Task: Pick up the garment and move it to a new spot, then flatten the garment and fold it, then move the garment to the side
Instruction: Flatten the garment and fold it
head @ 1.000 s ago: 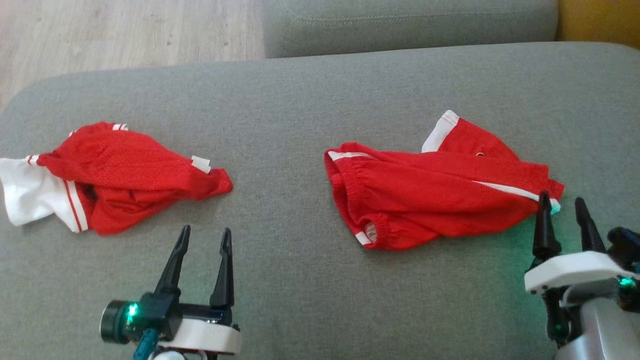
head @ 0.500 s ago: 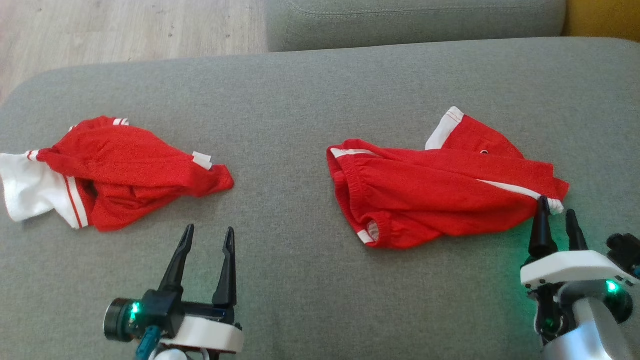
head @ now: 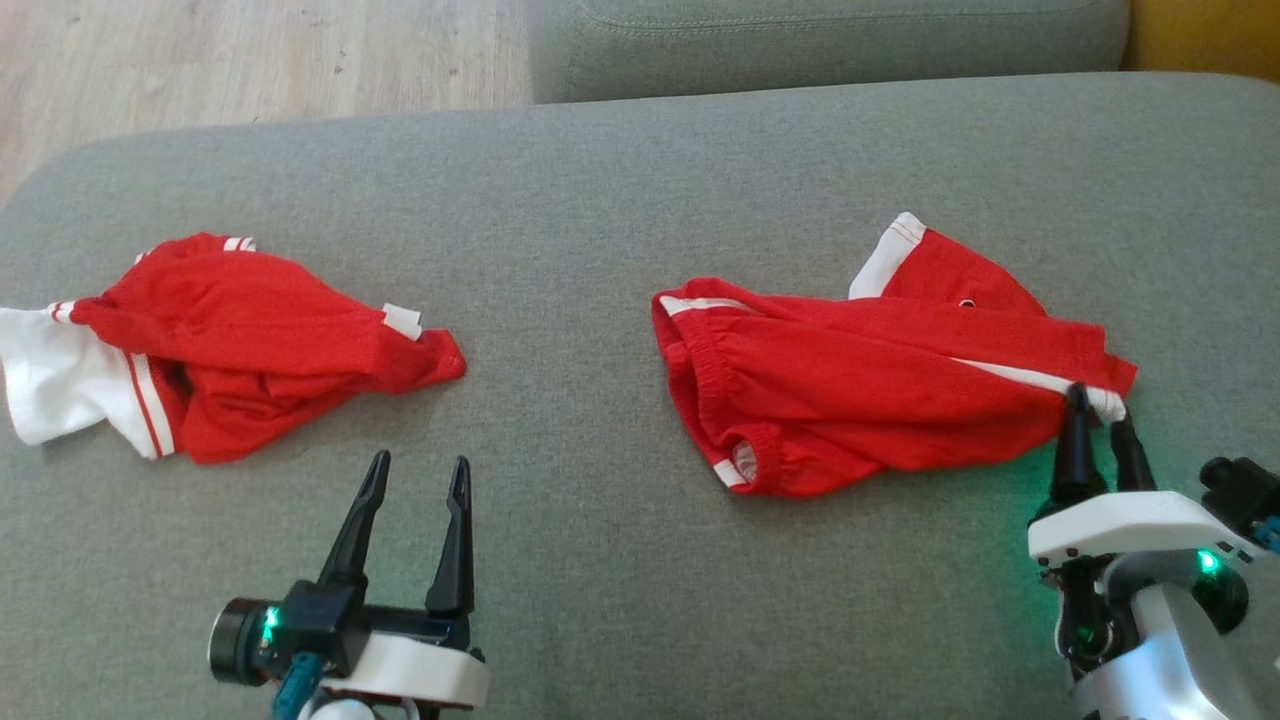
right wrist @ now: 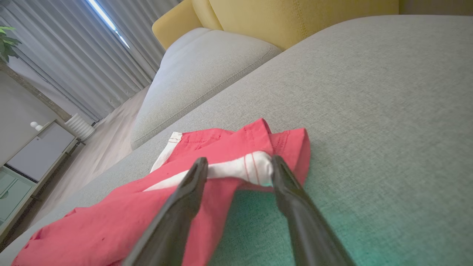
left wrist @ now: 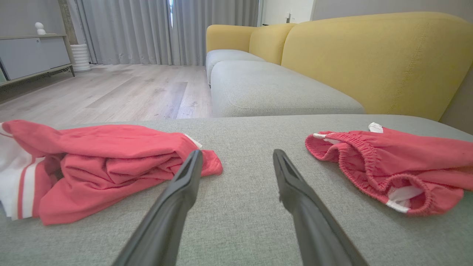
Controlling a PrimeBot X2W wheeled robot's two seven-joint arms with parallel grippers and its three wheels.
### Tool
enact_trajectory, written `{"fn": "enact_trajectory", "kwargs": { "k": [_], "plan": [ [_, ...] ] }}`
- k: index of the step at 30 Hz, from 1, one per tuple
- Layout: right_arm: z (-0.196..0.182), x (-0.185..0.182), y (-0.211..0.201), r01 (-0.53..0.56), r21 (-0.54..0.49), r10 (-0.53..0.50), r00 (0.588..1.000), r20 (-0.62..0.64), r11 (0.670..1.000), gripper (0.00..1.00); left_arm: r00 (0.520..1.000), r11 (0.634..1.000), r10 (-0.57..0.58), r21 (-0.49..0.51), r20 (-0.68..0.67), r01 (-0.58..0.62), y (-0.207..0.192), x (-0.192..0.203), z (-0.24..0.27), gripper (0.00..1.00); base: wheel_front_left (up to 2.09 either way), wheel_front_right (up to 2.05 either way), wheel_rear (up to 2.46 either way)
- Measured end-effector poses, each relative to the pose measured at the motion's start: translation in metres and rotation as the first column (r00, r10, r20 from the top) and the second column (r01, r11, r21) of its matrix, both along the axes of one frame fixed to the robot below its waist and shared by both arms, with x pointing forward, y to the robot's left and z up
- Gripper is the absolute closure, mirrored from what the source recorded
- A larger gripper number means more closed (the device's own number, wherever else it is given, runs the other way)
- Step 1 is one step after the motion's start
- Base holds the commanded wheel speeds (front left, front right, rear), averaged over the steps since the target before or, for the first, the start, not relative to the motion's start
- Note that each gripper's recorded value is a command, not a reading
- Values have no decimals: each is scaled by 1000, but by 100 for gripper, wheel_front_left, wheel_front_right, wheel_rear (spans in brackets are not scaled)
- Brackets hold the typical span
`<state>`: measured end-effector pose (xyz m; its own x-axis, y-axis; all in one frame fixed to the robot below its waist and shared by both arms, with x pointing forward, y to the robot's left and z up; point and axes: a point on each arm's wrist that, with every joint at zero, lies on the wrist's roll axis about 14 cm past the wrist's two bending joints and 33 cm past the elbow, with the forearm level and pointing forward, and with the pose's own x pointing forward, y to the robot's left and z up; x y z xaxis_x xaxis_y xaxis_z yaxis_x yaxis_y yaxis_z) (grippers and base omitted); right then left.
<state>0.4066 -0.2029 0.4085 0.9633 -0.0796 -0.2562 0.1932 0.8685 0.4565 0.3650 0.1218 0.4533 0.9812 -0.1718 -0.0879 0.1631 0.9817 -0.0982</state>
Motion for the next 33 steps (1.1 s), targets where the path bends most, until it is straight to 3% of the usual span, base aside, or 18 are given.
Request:
{"fn": "enact_trajectory", "kwargs": {
  "k": [1, 3, 4, 21, 29, 33],
  "plan": [
    [0, 0, 0, 0, 0, 0, 1000, 1, 1000, 59, 1000, 1000, 0, 0, 0, 0, 0, 0, 0, 0, 0, 0, 0],
    [1, 0, 0, 1, 0, -1, 1000, 2, 1000, 98, 1000, 1000, -1, 0, -1, 1, 0, 0, 0, 0, 0, 0, 0],
    [1, 0, 0, 1, 0, -1, 1000, 3, 1000, 100, 1000, 1000, -2, 0, -1, 2, -1, 0, 0, 0, 0, 0, 0],
    [35, 6, -26, 47, -96, -37, 994, 104, 994, 100, 1000, 999, -21, -29, -2, 21, -9, 2, 1, 0, 0, 0, 0],
    [38, 7, -28, 3, -167, 8, 998, 65, 986, 100, 994, 980, -107, -170, 11, 107, -35, 30, 11, 0, 0, 0, 0],
    [31, 7, -29, -14, -186, 20, 999, 31, 982, 100, 975, 939, -213, -290, -60, 188, -67, 68, 23, 0, 0, 0, 0]
  ]
}}
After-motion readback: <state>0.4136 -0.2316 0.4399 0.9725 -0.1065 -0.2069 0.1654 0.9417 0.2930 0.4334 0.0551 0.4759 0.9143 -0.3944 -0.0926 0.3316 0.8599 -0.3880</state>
